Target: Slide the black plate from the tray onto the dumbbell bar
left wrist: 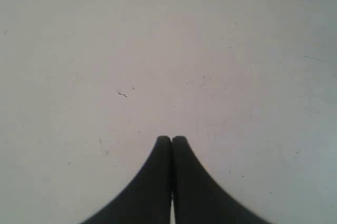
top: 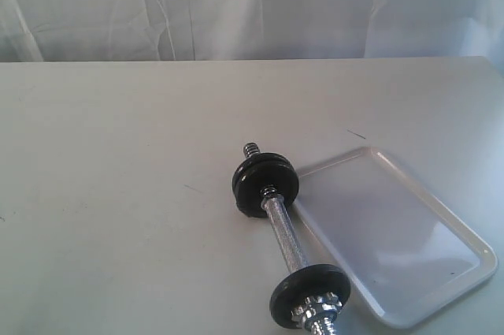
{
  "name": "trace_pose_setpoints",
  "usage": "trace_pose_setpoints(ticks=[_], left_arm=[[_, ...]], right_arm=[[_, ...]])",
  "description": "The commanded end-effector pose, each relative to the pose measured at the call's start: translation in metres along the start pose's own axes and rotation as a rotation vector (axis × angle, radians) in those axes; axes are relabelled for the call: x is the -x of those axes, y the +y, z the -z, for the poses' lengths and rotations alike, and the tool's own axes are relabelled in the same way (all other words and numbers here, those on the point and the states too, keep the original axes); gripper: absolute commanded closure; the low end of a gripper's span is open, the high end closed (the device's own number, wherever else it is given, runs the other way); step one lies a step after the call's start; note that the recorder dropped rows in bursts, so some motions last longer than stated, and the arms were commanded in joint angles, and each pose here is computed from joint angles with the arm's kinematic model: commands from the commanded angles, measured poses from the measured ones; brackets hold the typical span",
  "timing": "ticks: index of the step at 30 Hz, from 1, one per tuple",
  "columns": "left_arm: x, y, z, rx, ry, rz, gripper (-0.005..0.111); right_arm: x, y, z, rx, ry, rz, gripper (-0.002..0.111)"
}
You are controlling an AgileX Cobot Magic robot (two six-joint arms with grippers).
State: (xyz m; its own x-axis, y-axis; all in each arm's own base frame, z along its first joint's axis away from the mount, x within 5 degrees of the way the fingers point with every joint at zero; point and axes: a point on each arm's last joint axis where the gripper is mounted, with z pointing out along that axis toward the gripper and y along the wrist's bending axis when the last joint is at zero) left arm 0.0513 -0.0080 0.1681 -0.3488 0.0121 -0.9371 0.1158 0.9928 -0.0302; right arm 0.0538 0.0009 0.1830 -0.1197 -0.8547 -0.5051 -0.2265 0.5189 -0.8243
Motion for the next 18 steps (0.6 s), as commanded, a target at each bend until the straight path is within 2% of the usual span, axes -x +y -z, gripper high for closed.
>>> trace_pose_setpoints(ticks=[1, 14, 16, 18], left_arm=[[-0.001, 0.0, -0.0004, 0.0, -0.002, 0.008, 0.107], [-0.001, 0.0, -0.0004, 0.0, -0.002, 0.008, 0.107], [-0.001, 0.0, -0.0004, 0.0, -0.002, 0.008, 0.107], [-0.001, 0.0, -0.0004, 0.0, -0.002, 0.008, 0.107]], right_arm=[[-0.0005, 0.0, 0.0001, -0.012, 0.001, -0.008, 0.108], [-0.0006, 0.0005, 0.0001, -0.006, 0.002, -0.035, 0.108], [-0.0006, 0.0005, 0.0001, -0.006, 0.002, -0.127, 0.108], [-0.0006, 0.0005, 0.0001, -0.006, 0.001, -0.288, 0.108]])
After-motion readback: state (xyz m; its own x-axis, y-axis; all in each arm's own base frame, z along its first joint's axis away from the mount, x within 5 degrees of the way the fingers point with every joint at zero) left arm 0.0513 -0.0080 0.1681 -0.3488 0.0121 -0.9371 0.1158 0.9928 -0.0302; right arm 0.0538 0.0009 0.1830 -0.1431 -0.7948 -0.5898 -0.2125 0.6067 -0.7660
